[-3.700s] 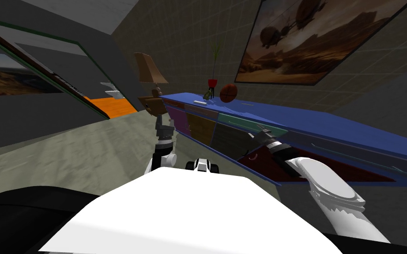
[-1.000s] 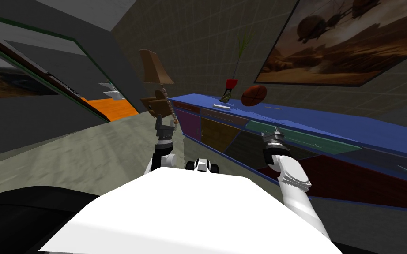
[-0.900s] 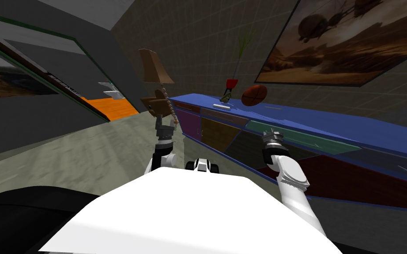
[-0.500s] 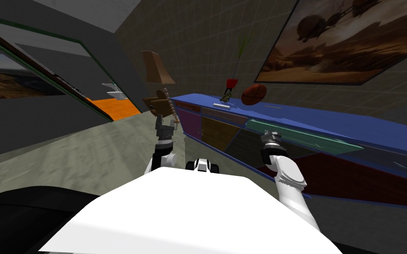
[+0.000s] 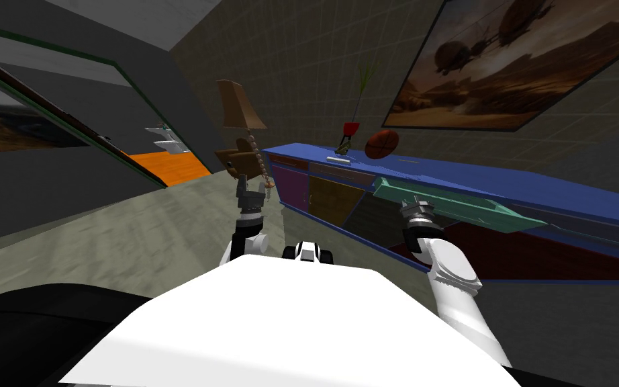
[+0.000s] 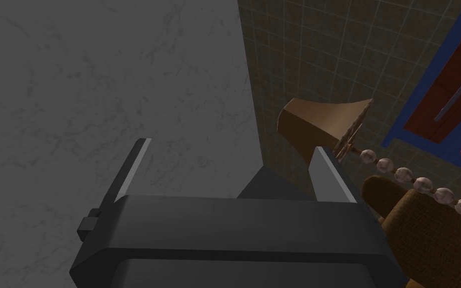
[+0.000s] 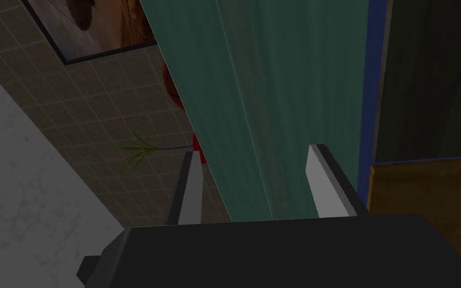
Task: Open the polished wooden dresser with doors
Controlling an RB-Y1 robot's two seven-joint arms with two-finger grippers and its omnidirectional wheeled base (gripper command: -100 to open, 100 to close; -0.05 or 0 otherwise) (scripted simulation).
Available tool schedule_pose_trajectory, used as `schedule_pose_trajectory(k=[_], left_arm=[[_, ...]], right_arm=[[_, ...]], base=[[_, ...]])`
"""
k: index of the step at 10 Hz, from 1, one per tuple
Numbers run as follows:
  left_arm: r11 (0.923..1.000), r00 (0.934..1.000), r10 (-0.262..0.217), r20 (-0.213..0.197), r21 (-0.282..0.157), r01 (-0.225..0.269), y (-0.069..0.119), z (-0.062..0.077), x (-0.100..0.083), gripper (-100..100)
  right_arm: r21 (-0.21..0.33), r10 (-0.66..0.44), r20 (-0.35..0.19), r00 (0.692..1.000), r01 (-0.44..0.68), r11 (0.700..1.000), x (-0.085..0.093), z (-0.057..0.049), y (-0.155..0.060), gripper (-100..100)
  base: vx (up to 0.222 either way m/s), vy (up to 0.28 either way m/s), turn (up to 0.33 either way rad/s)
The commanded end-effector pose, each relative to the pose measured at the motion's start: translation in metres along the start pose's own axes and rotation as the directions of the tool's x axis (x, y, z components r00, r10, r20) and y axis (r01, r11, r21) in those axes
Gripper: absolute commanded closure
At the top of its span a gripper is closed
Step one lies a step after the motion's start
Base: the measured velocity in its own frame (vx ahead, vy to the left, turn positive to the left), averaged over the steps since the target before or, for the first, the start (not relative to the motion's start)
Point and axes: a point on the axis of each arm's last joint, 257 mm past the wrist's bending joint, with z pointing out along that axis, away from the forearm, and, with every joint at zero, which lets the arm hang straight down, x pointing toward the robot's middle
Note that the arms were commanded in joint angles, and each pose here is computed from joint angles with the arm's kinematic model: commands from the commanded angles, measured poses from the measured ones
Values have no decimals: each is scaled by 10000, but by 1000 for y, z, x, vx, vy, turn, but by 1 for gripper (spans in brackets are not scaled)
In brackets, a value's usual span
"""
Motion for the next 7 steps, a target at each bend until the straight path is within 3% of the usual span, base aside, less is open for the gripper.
schedule_pose_trajectory(k=[1,7], left_arm=[[10000,10000,0,0,1,0,0,0,0,0],[10000,10000,0,0,1,0,0,0,0,0]], right_arm=[[-21,29,99,9999,-29,10000,8,3,-11,-100],[-70,97,341,9994,-95,9999,30,15,-48,-100]], base=[[22,49,-18],[33,71,-40]])
